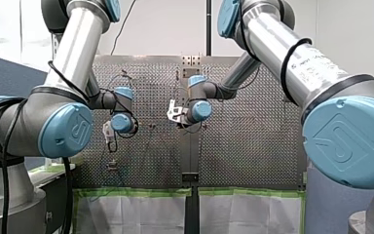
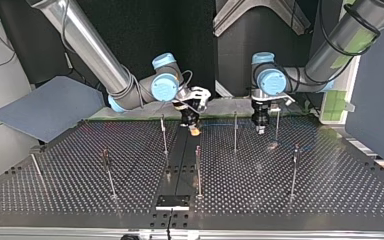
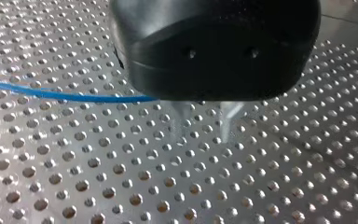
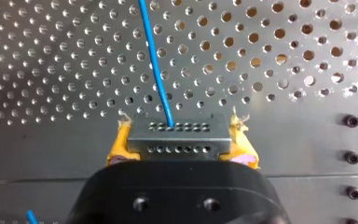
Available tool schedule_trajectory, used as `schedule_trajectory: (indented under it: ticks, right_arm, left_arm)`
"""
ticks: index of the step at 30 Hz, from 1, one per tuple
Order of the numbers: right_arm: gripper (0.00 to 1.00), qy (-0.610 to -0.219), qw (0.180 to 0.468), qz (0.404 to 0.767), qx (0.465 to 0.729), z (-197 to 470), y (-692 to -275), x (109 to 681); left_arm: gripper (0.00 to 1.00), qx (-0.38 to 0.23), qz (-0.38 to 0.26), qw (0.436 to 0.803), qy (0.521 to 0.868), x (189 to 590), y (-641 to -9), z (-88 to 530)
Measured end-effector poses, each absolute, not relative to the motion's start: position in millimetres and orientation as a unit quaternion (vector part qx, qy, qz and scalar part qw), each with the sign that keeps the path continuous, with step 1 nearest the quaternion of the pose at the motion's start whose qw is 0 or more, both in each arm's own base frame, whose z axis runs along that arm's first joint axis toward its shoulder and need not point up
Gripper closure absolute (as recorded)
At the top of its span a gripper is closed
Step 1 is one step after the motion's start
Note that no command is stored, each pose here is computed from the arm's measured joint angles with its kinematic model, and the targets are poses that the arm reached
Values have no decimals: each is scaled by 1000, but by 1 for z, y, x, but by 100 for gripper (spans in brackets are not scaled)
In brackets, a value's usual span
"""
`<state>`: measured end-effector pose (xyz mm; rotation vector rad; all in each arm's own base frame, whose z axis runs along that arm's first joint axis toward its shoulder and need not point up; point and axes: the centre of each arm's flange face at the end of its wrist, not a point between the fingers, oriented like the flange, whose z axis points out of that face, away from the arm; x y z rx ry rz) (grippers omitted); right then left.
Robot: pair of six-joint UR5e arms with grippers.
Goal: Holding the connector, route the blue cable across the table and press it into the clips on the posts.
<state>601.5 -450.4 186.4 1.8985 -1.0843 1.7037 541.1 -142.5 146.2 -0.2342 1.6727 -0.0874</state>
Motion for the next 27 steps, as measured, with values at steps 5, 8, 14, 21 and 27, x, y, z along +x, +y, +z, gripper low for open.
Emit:
schedule_trajectory:
  ticks: [5, 8, 14, 21, 27]
  right_arm:
    - [100, -385, 184, 603, 674, 186, -451, 600]
    - [100, -385, 185, 603, 674, 186, -452, 600]
    - [100, -388, 187, 600, 674, 186, -456, 596]
    - [100, -395, 191, 596, 673, 185, -464, 589]
    - [100, -401, 189, 584, 679, 183, -465, 584]
  left_arm:
    - [0, -107, -37, 647, 754, 536, -143, 143]
    - [0, -105, -35, 637, 763, 532, -144, 144]
    - [0, -93, -33, 621, 777, 514, -149, 154]
    - [0, -80, -40, 617, 782, 489, -163, 156]
    - [0, -70, -41, 614, 785, 471, -175, 147]
